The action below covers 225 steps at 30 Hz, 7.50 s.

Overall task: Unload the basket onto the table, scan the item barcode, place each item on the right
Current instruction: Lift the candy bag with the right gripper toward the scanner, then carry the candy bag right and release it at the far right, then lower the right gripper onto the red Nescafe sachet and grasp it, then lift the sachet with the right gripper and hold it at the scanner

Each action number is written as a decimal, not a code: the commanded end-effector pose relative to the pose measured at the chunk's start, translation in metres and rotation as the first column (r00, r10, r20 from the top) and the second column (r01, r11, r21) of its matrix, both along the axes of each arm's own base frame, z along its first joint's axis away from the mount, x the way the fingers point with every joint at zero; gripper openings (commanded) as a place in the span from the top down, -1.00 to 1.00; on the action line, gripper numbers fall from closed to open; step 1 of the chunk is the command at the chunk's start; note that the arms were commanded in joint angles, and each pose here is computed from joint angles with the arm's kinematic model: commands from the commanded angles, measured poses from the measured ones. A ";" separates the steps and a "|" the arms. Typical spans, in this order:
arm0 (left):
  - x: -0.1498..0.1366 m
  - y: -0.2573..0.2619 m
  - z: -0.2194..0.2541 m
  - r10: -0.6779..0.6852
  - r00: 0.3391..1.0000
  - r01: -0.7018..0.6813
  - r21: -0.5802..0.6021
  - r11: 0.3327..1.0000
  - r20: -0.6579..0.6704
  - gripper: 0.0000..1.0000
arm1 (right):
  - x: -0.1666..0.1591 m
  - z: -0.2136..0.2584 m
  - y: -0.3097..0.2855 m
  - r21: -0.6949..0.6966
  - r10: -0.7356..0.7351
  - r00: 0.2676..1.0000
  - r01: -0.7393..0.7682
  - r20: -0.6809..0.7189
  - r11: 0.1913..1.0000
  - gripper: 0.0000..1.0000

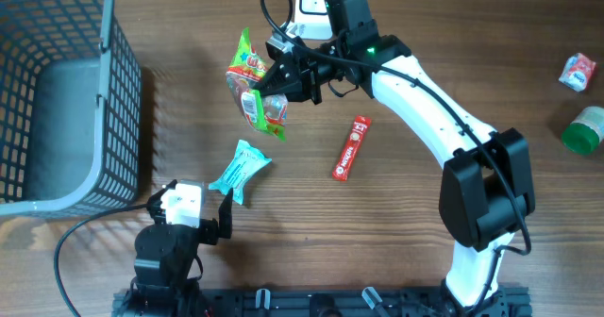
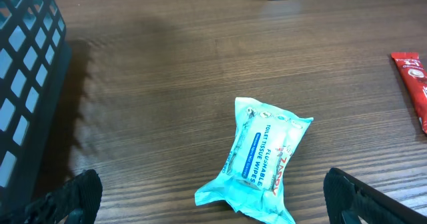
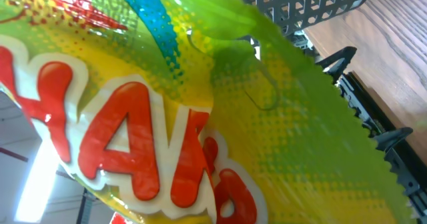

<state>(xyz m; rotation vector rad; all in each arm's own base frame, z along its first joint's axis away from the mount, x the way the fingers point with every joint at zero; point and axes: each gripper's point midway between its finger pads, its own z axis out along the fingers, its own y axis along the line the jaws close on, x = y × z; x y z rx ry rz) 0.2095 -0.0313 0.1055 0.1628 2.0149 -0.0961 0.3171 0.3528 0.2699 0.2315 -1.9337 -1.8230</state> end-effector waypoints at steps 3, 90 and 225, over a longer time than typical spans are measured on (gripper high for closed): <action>0.000 -0.001 -0.002 -0.010 1.000 0.010 0.014 1.000 0.002 -1.00 | -0.008 0.012 -0.005 0.067 0.047 0.998 -0.050 0.047 0.997 0.91; 0.000 -0.001 -0.002 -0.010 1.000 0.010 0.014 1.000 0.002 -1.00 | 0.099 -0.084 -0.289 -0.846 -0.255 0.856 0.499 0.449 0.187 -1.00; 0.000 -0.001 -0.002 -0.010 1.000 0.010 0.014 1.000 0.002 -1.00 | 0.010 -0.054 -0.046 0.336 -0.613 -0.376 -0.583 0.695 0.739 0.92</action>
